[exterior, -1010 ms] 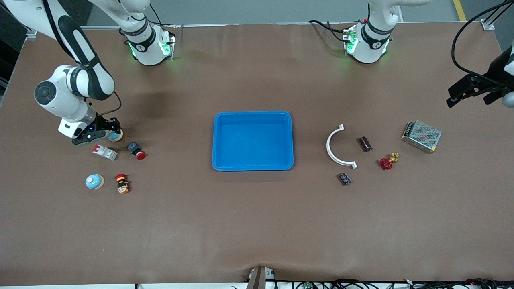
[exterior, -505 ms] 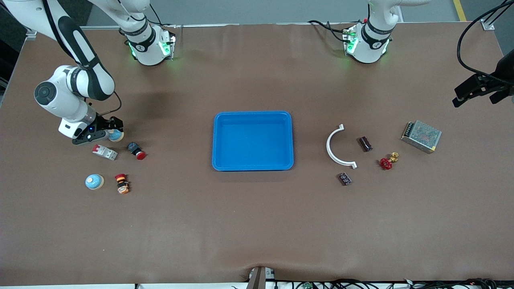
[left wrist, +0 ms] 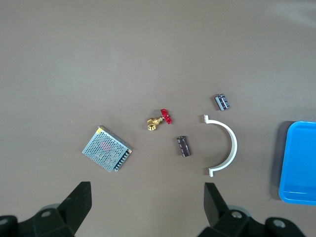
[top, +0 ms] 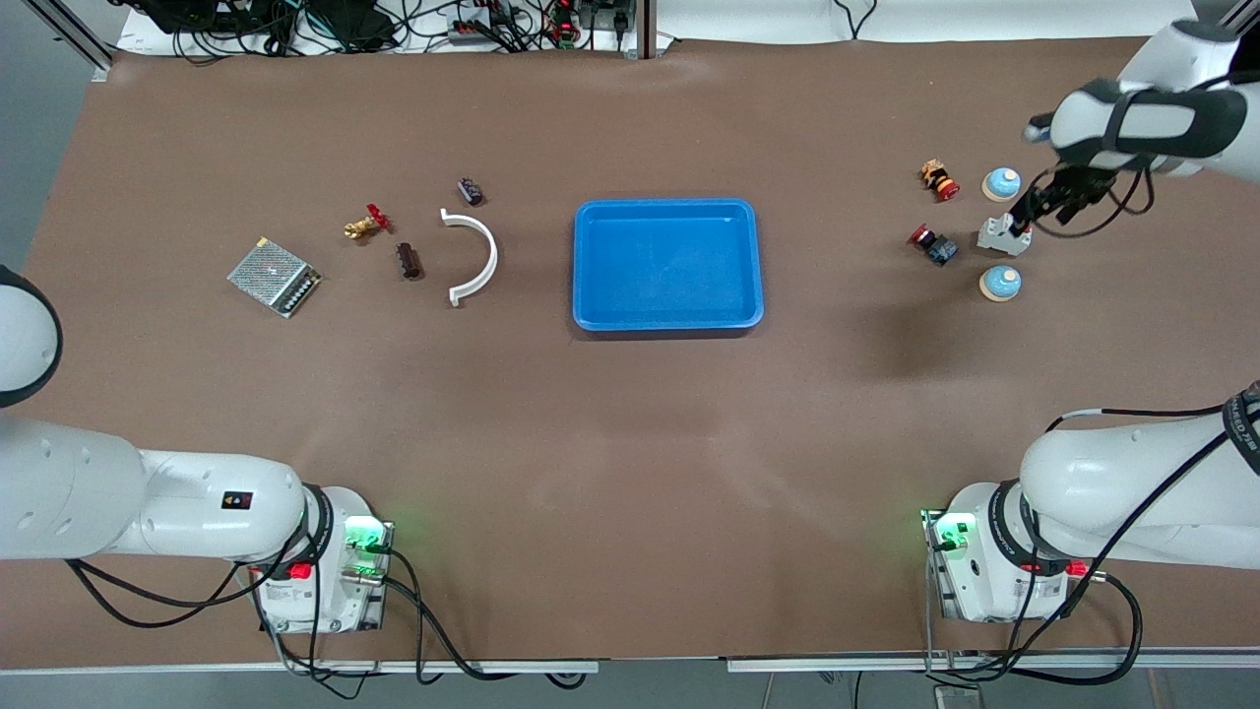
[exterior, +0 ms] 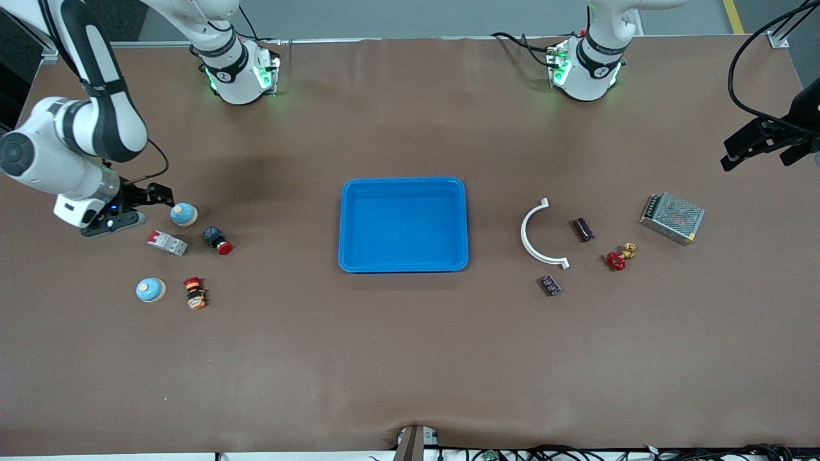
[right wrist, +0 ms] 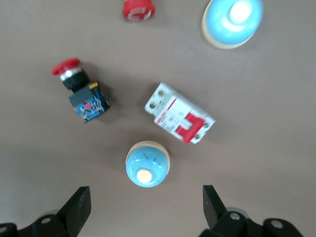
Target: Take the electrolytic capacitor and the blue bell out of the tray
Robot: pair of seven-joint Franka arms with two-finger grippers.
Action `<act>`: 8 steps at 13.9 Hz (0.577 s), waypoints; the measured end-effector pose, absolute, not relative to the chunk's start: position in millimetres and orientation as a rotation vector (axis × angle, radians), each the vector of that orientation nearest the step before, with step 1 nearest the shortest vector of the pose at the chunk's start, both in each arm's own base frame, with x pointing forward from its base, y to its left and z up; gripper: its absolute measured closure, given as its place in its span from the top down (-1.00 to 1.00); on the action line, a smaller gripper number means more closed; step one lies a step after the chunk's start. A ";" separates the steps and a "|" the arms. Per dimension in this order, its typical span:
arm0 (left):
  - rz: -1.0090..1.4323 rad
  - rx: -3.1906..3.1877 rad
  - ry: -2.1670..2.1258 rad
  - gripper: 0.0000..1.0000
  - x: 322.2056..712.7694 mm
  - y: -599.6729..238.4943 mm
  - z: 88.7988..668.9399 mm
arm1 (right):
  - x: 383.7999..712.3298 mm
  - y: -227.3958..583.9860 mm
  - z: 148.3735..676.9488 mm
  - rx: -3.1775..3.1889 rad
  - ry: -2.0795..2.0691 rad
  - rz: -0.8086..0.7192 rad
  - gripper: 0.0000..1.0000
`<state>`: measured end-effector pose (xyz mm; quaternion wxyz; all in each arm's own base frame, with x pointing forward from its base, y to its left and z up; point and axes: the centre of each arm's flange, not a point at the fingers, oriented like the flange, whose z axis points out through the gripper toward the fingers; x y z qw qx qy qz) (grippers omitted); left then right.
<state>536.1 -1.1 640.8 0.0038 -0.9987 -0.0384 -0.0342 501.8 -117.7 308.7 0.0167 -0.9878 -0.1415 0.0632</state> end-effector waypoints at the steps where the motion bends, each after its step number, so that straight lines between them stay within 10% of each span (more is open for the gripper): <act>1: -0.107 -3.130 -0.120 1.00 536.1 -1.2 640.6 | 513.5 -120.6 327.2 -3.076 -0.432 0.183 1.00; 8: -0.108 -3.130 -0.105 1.00 536.0 -6.3 641.0 | 594.9 -144.0 419.2 -3.124 -0.305 0.061 1.00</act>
